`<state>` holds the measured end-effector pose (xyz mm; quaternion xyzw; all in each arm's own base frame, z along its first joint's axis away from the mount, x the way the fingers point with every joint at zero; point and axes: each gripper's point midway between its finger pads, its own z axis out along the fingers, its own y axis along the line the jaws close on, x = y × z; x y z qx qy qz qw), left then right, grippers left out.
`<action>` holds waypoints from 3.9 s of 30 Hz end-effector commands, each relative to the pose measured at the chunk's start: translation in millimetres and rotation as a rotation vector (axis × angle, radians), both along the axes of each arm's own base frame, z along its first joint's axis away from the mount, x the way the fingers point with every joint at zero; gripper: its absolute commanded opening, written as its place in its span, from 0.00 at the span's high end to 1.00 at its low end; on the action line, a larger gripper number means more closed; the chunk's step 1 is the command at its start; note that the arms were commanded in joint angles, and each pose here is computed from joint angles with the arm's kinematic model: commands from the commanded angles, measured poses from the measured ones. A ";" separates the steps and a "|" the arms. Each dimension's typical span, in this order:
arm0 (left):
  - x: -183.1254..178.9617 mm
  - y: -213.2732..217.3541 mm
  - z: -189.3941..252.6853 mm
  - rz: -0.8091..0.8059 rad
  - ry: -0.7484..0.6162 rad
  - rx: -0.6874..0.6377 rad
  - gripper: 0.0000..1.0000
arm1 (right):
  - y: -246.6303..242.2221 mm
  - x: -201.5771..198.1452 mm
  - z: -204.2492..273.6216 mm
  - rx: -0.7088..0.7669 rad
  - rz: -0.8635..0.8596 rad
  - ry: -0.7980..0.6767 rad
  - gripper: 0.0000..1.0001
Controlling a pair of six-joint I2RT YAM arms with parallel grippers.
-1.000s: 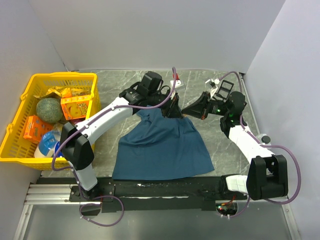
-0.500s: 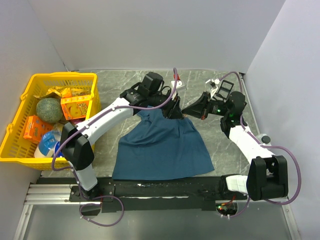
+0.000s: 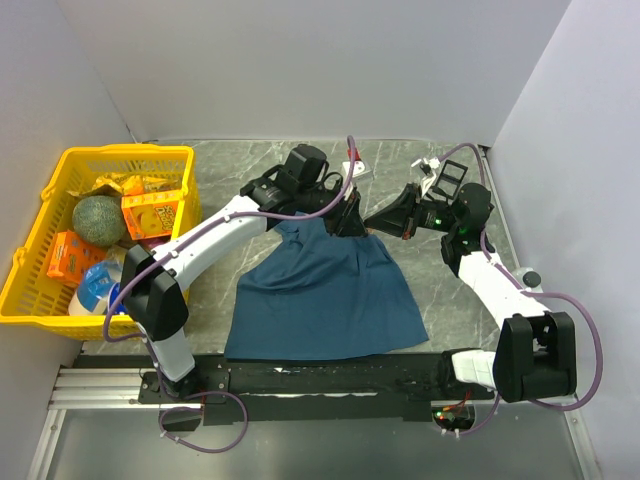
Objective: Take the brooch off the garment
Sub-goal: Close the brooch, then place the brooch in the brooch box.
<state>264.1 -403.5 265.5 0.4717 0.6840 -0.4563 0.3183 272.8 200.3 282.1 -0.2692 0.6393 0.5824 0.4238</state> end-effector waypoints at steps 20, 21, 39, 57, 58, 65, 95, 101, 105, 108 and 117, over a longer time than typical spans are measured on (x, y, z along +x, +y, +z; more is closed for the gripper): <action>4.3 -8.3 0.7 0.016 -0.051 0.020 0.81 | 1.6 -15.4 18.1 0.014 0.037 -0.069 1.00; 3.9 -8.5 1.5 0.013 -0.051 0.017 0.73 | 1.2 -14.5 17.3 0.014 0.035 -0.067 1.00; -14.4 10.2 37.6 -0.038 -0.141 -0.034 0.45 | -6.3 -3.4 11.5 0.017 0.001 -0.019 1.00; 8.2 74.3 78.8 0.060 -0.180 -0.140 0.44 | -20.7 27.6 -4.7 -0.326 -0.282 -0.390 1.00; 9.1 76.5 76.7 0.067 -0.183 -0.138 0.44 | -18.6 25.6 -6.0 -0.349 -0.277 -0.420 1.00; 12.5 87.2 78.3 0.103 -0.203 -0.143 0.42 | -1.9 -1.8 -16.5 -0.534 -0.200 -0.682 1.00; 11.2 101.1 82.8 0.166 -0.243 -0.166 0.04 | -30.7 2.9 -54.3 -0.859 -0.242 -0.905 1.00; 12.0 105.1 87.6 0.192 -0.261 -0.168 0.04 | -41.9 16.6 -55.6 -0.899 -0.297 -0.870 1.00; 29.5 114.9 87.4 0.281 -0.314 -0.105 0.04 | -60.3 33.3 -57.4 -0.978 -0.366 -0.825 1.00; 42.1 124.1 74.2 0.314 -0.350 -0.005 0.04 | -70.8 42.3 -63.0 -1.021 -0.391 -0.777 1.00; 65.5 169.8 41.5 0.575 -0.408 0.142 0.04 | -97.7 67.8 -61.2 -1.114 -0.494 -0.715 1.00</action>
